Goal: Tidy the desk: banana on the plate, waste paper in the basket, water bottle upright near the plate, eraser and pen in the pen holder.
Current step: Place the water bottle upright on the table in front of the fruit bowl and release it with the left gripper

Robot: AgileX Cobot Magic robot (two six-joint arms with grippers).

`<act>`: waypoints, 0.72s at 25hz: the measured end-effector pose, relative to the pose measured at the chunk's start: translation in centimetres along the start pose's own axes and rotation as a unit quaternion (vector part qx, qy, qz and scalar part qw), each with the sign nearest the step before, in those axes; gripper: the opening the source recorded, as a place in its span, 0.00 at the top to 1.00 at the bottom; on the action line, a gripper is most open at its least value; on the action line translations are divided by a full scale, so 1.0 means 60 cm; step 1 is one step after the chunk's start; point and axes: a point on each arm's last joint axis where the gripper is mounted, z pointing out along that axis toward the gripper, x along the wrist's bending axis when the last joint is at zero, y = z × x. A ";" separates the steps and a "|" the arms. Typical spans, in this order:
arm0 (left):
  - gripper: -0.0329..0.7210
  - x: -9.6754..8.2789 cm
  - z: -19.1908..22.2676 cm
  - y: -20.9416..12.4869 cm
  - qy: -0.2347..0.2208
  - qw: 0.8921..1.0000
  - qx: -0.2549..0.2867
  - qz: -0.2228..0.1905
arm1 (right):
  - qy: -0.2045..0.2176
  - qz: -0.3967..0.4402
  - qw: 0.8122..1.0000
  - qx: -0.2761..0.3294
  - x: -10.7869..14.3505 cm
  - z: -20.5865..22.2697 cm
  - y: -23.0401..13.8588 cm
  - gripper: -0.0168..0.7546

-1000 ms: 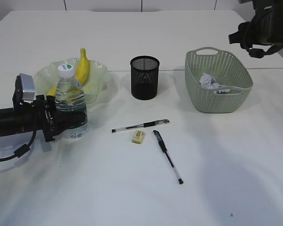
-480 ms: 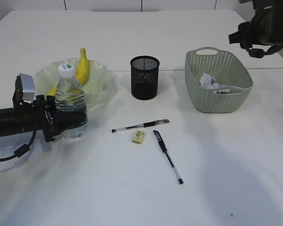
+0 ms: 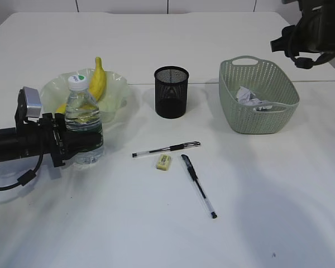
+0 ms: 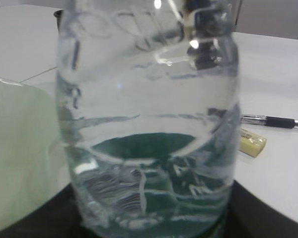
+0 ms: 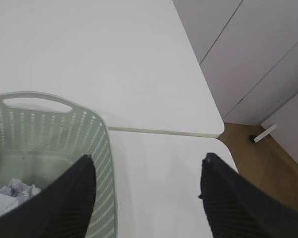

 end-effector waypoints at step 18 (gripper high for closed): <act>0.44 0.000 0.000 0.000 0.000 1.000 0.001 -0.001 | 0.000 -0.003 1.000 -0.001 0.000 0.000 0.000 0.34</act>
